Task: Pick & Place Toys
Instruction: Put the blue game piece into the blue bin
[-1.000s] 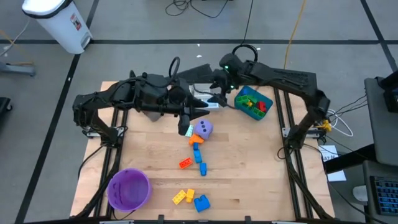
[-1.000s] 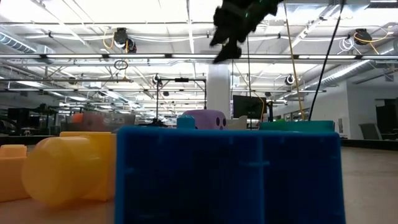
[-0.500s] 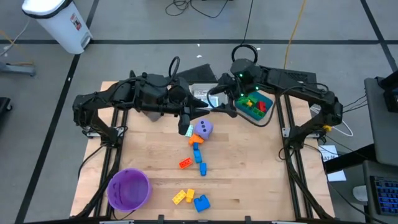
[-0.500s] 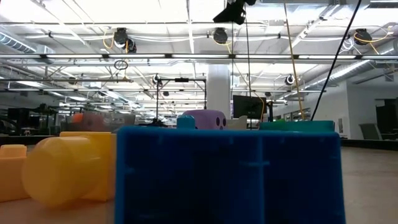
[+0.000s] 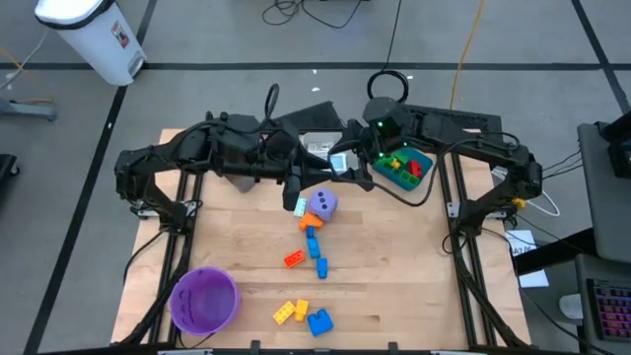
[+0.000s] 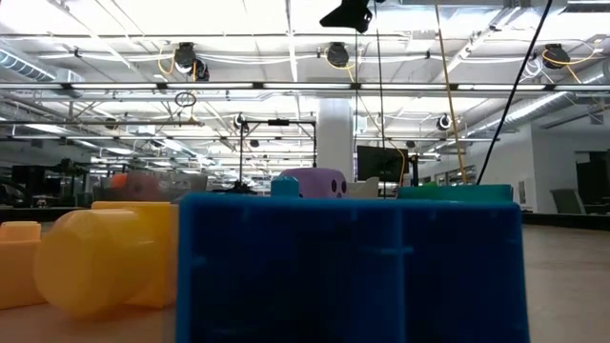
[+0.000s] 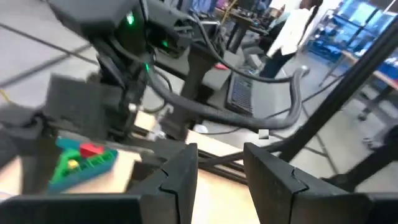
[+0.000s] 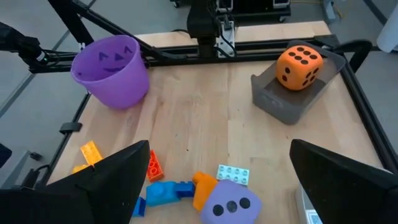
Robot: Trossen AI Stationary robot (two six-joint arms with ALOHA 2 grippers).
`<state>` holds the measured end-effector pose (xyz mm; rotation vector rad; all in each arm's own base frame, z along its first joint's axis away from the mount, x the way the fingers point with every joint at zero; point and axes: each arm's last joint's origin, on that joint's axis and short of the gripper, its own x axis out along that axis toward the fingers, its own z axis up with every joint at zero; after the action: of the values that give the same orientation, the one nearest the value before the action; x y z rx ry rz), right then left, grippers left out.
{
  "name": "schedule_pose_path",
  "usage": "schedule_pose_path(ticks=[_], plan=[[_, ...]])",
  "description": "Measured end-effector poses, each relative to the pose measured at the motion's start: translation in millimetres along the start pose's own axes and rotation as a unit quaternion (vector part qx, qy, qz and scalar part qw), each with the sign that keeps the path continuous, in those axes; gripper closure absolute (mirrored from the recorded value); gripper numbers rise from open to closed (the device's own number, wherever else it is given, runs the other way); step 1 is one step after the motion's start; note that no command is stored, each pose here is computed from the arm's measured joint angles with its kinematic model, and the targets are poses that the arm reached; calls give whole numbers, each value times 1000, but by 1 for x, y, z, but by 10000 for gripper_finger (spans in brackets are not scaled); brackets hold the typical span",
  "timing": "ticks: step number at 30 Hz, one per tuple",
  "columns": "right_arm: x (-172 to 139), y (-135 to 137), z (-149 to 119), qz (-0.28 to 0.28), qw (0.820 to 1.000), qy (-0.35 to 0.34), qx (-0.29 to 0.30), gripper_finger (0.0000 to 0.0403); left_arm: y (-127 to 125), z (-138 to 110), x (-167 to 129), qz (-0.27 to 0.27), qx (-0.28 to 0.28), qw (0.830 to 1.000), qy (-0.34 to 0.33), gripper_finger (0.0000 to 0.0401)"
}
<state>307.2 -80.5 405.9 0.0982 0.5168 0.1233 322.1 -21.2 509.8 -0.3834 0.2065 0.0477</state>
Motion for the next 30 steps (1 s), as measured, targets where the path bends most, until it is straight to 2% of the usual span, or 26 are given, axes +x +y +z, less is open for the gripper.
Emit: schedule_pose_path(ticks=[3, 5, 9, 12, 15, 22, 25, 30], plan=[[0, 0, 0, 0, 1000, -1, 2, 23, 0, -4, 0, -23, 8, 999, 27, 265], [0, 0, -1, 0, 1000, 5, 31, 23, -1, -8, -1, -39, 20, 997, 57, 265], [-7, 4, -3, 14, 999, -10, 52, 23, -8, -25, -1, -23, 30, 993, 109, 265], [-25, 13, -5, 14, 995, -84, 51, 23, -15, -41, 5, 14, 44, 991, 124, 265], [-45, 25, -15, 25, 981, -188, 43, 23, -24, -55, 9, 38, 57, 989, 129, 265], [-86, 45, -65, -23, 934, -355, 10, 23, -28, -94, 31, 51, 61, 986, 146, 265], [-94, 48, -89, -36, 923, -384, 6, 23, -21, -103, 36, 62, 61, 984, 159, 265], [-101, 54, -127, -14, 907, -421, 32, 23, -5, -117, 44, 93, 41, 977, 188, 265]])
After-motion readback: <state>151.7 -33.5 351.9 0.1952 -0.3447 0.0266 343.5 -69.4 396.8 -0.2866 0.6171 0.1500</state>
